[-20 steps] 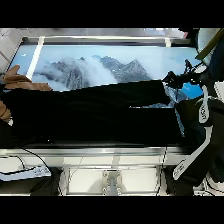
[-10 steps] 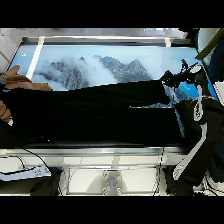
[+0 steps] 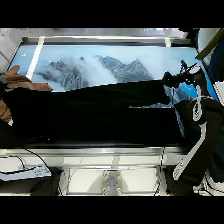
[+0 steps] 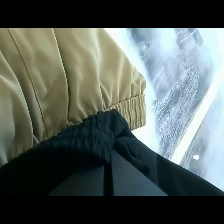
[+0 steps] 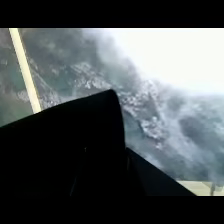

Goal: Fold the clothes and pants, and hang the long-sleeved shirts on hangers.

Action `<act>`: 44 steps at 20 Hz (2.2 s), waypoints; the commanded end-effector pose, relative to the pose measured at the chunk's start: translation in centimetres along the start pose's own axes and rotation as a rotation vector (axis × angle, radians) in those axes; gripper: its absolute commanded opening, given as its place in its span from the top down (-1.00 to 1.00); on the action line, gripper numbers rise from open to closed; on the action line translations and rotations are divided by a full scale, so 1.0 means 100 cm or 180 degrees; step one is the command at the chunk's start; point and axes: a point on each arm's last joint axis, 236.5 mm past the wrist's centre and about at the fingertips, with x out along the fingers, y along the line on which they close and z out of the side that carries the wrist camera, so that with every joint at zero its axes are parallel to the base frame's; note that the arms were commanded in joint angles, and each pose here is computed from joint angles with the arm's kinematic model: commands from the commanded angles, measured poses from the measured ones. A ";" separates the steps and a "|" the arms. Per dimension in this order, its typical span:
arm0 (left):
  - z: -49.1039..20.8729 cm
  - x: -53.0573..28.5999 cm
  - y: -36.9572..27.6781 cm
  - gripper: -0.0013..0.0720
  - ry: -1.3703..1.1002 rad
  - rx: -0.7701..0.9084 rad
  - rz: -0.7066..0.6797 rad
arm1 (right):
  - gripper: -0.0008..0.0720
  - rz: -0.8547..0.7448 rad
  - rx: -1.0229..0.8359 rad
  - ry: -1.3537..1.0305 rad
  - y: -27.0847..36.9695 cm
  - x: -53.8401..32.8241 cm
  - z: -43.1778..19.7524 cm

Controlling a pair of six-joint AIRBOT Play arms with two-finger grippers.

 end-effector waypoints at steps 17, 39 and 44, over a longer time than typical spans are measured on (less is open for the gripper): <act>0.076 0.026 -0.056 0.93 -0.1185 -0.0156 -0.0391 | 0.97 -0.0091 -0.0387 -0.0643 0.042 -0.105 0.041; -0.023 -0.172 0.109 -0.50 -0.0327 0.0185 0.1254 | -0.15 -0.0385 -0.0926 -0.0432 0.117 -0.257 -0.045; -0.099 -0.133 0.148 -0.50 -0.0244 -0.0776 0.0921 | -0.15 -0.0298 -0.1058 -0.0141 0.125 -0.274 -0.130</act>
